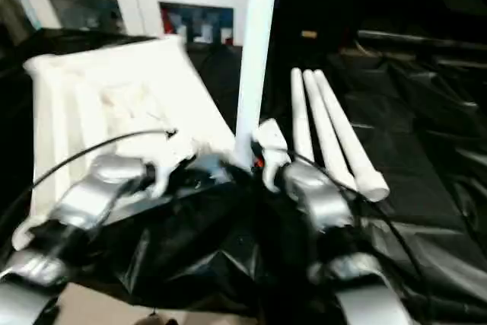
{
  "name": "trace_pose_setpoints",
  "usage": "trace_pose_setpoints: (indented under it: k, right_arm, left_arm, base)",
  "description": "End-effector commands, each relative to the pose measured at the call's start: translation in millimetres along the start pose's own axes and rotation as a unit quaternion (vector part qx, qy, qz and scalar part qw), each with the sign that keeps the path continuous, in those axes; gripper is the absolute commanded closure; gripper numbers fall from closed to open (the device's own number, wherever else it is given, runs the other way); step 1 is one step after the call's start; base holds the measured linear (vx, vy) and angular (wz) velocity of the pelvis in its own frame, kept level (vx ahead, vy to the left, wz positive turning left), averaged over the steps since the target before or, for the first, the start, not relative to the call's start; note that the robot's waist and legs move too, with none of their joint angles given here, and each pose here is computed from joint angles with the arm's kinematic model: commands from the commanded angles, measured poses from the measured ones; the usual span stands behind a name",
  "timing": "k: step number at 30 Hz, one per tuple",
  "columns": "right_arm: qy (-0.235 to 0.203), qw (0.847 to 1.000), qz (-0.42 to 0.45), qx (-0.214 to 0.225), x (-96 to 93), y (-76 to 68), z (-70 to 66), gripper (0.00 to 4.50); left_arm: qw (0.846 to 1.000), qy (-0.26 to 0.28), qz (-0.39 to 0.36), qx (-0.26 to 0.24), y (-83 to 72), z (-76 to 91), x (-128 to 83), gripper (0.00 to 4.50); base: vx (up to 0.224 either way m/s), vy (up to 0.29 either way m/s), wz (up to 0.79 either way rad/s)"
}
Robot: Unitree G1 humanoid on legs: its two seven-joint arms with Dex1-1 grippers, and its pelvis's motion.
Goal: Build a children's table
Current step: Rotate leg to tighten
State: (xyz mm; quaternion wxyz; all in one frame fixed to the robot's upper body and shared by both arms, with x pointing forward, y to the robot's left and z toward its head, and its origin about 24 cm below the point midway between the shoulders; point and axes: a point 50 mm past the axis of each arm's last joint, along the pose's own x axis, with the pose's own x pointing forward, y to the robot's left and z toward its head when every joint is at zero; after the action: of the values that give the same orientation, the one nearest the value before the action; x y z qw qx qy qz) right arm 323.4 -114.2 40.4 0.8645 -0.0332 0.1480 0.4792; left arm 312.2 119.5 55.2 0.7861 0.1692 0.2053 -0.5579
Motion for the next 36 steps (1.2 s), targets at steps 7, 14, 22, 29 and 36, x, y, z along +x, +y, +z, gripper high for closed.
trace_pose_setpoints:
  k: [7,14,22,29,36]
  right_arm:
    - [0.021,0.988,0.153,-0.026,-22.1,15.3,3.8,0.49]
    - [0.028,0.981,0.191,-0.016,-28.8,19.6,4.5,0.77]
    - [0.036,0.983,0.178,-0.003,-22.1,23.8,-0.8,1.44]
    - [0.023,0.997,0.075,0.016,-0.5,21.7,-10.4,1.75]
    - [0.003,0.989,-0.109,0.098,39.4,16.0,-8.9,1.78]
  left_arm:
    - [0.995,-0.013,-0.089,0.045,-14.0,5.1,-7,4.5]
    - [0.993,-0.015,-0.113,0.041,-17.8,3.9,-13,4.5]
    - [0.994,-0.012,-0.103,0.041,-17.4,3.1,-12,4.5]
    - [0.999,-0.029,-0.02,0.017,-3.1,13.0,0,4.5]
    - [0.99,-0.033,0.126,-0.045,19.3,33.7,17,4.5]
  base:
    - [0.0,0.0,0.0]
    - [0.0,0.0,0.0]
    - [0.0,0.0,0.0]
    - [0.0,0.0,0.0]
    - [0.0,0.0,0.0]
